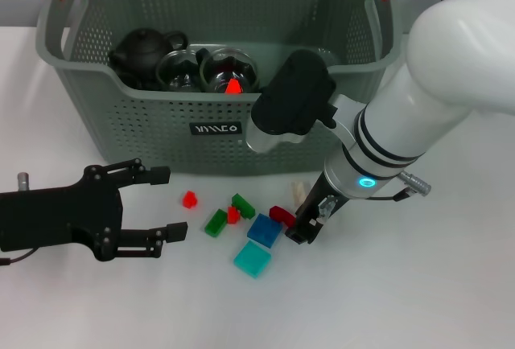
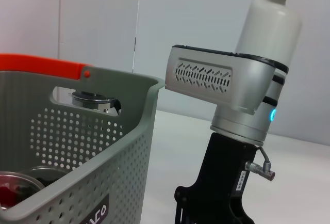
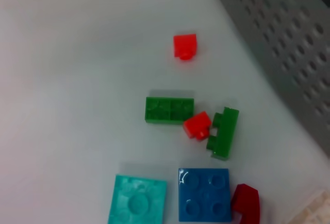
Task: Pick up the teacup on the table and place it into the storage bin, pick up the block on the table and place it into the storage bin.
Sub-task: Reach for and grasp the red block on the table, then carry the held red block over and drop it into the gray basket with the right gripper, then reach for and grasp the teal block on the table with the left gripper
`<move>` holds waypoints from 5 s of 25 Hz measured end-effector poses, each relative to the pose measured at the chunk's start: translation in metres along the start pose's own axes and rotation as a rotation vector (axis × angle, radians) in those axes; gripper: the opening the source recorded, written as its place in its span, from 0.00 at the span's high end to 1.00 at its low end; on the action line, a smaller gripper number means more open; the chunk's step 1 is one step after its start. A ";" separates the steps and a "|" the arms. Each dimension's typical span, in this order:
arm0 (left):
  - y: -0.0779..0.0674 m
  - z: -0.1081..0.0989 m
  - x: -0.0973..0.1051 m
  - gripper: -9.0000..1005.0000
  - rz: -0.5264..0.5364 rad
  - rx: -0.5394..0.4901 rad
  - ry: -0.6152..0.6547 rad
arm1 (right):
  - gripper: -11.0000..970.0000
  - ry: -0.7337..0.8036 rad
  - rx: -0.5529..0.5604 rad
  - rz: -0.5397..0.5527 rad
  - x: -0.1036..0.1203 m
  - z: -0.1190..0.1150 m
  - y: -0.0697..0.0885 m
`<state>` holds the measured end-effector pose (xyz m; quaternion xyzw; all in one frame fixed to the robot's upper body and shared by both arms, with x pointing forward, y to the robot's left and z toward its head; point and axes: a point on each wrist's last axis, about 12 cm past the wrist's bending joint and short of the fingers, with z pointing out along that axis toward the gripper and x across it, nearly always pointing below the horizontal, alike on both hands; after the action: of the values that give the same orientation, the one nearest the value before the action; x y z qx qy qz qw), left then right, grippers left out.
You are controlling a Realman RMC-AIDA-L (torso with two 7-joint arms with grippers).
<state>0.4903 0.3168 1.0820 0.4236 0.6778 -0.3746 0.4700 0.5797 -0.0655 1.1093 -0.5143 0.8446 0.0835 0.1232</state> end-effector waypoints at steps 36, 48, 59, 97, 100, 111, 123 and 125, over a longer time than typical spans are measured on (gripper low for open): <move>-0.001 0.000 0.001 0.13 -0.006 -0.001 -0.002 | 0.82 -0.015 -0.012 0.001 0.003 -0.004 0.002; -0.001 -0.002 0.000 0.13 -0.007 -0.007 -0.008 | 0.82 -0.112 -0.061 0.007 0.011 -0.067 0.005; -0.001 -0.008 0.002 0.13 -0.012 -0.032 -0.015 | 0.82 -0.272 -0.128 -0.074 -0.001 -0.146 0.022; 0.002 -0.011 -0.001 0.13 -0.007 -0.039 -0.024 | 0.74 -0.358 0.162 0.034 -0.081 -0.093 -0.062; 0.001 -0.011 -0.001 0.13 -0.007 -0.040 -0.023 | 0.73 -0.369 0.165 0.034 -0.082 -0.096 -0.062; -0.001 -0.012 0.001 0.13 -0.014 -0.039 -0.024 | 0.55 -0.479 0.200 -0.018 -0.086 -0.132 -0.055; -0.002 -0.012 0.002 0.13 -0.017 -0.039 -0.025 | 0.03 -0.613 0.000 -0.196 -0.022 -0.184 -0.005; -0.002 -0.012 0.002 0.13 -0.017 -0.039 -0.025 | 0.04 -0.552 -0.060 -0.213 -0.007 -0.182 -0.003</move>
<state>0.4846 0.3275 1.0835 0.4038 0.6825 -0.3704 0.4836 0.5630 -0.1091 1.2853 -0.5613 0.7175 0.2317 0.3413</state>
